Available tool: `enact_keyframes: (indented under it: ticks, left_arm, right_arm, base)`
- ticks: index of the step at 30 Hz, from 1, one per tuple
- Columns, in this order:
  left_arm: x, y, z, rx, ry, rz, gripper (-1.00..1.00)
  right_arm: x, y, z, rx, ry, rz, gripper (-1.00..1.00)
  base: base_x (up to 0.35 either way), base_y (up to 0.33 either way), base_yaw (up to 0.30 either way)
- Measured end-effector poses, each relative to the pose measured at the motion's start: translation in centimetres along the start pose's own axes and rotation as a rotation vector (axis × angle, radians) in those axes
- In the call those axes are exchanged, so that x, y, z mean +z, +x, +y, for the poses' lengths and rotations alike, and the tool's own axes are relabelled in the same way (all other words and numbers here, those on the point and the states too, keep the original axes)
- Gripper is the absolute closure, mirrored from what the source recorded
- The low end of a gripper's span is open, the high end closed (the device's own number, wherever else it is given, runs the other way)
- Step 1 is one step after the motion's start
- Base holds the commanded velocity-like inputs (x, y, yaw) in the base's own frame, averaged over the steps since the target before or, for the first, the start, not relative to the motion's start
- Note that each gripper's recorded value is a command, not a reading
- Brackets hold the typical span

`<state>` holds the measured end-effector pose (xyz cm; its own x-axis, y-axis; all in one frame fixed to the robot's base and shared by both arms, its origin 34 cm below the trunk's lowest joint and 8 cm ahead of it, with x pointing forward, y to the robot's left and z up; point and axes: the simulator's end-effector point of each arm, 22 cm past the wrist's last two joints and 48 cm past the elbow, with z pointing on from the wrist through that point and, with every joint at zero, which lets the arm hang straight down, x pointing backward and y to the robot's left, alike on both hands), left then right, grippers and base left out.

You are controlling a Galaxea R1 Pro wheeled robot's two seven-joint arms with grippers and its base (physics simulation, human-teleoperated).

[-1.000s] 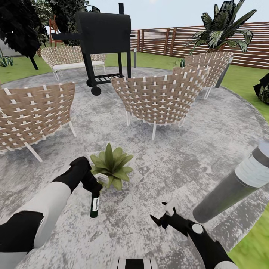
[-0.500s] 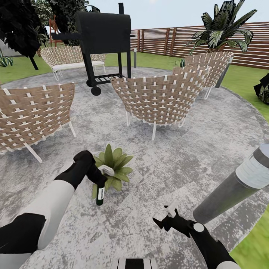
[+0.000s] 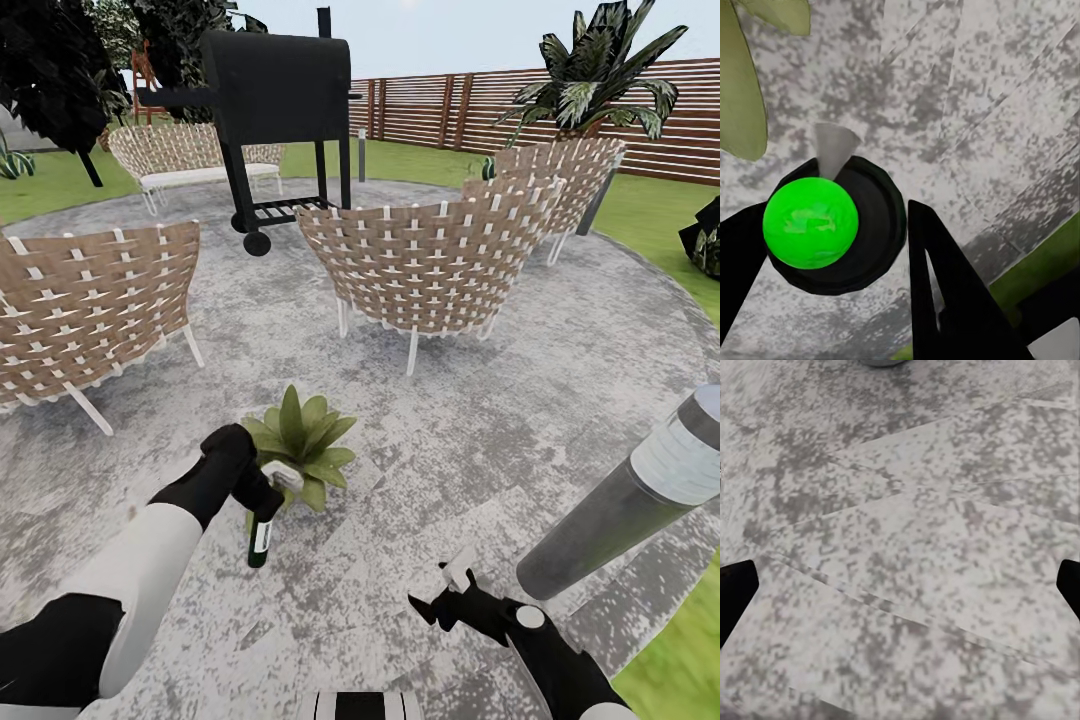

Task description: Pick up the pesticide atomizer in the garden and spray insectifuge to fully cover both potted plants in the garden.

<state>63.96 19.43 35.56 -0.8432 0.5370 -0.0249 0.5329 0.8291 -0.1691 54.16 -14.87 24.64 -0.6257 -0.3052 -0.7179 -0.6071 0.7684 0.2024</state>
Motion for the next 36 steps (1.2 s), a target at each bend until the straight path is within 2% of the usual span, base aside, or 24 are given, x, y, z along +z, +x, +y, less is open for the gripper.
enact_keyframes:
  ticks: [2, 7, 10, 12, 15, 20, 22, 24, 27, 28, 30, 33, 36]
  left_arm:
    - [0.0, -0.1, 0.1, -0.007, 0.001, -0.007, 1.0]
    - [-0.5, -0.3, 0.7, -0.075, 0.033, -0.047, 1.0]
    - [-0.1, 0.3, 0.9, -0.088, 0.039, -0.039, 1.0]
    - [0.8, 1.2, 0.5, -0.09, 0.042, -0.023, 1.0]
    - [1.6, 1.6, 0.9, -0.093, -0.008, -0.015, 1.0]
    - [1.9, -1.1, -2.5, -0.053, -0.003, -0.043, 1.0]
    - [1.8, -1.2, -2.5, -0.047, -0.008, -0.044, 1.0]
    - [1.9, -0.8, -2.0, -0.055, -0.014, -0.04, 1.0]
    - [1.9, 0.7, 0.4, -0.098, -0.034, -0.034, 1.0]
    - [2.1, 1.8, 1.5, -0.12, -0.041, -0.023, 1.0]
    - [3.4, 4.2, 1.8, -0.146, -0.033, 0.007, 1.0]
    - [4.7, 5.5, 0.9, -0.15, -0.016, 0.029, 1.0]
    - [5.1, 4.6, -1.2, -0.136, 0.013, 0.022, 1.0]
  right_arm:
    - [0.0, 0.0, 0.1, 0.001, -0.001, 0.001, -1.0]
    - [0.1, 0.0, 0.1, 0.001, -0.002, 0.001, -1.0]
    - [0.1, 0.0, 0.2, 0.002, -0.003, 0.001, -1.0]
    - [0.1, 0.0, 0.2, 0.002, -0.003, 0.001, -1.0]
    - [0.1, 0.1, 0.2, 0.002, -0.004, 0.001, -1.0]
    - [0.1, 0.1, 0.3, 0.002, -0.004, 0.001, -1.0]
    - [0.1, 0.1, 0.2, 0.003, -0.004, 0.001, -1.0]
    - [0.1, 0.1, 0.3, 0.003, -0.004, 0.002, -1.0]
    - [0.1, 0.1, 0.3, 0.002, -0.005, 0.002, -1.0]
    - [0.1, 0.1, 0.3, 0.003, -0.004, 0.002, -1.0]
    - [0.1, 0.1, 0.3, 0.002, -0.005, 0.002, -1.0]
    - [0.1, 0.0, 0.3, 0.002, -0.004, 0.001, -1.0]
    - [0.1, 0.0, 0.2, 0.002, -0.003, -0.001, -1.0]
  base:
    - [0.0, 0.0, 0.0]
    - [0.0, 0.0, 0.0]
    - [0.0, 0.0, 0.0]
    - [0.0, 0.0, 0.0]
    - [0.0, 0.0, 0.0]
    - [0.0, 0.0, 0.0]
    - [0.0, 0.0, 0.0]
    - [0.0, 0.0, 0.0]
    - [0.0, 0.0, 0.0]
    - [0.0, 0.0, 0.0]
    - [0.0, 0.0, 0.0]
    - [0.0, 0.0, 0.0]
    - [0.0, 0.0, 0.0]
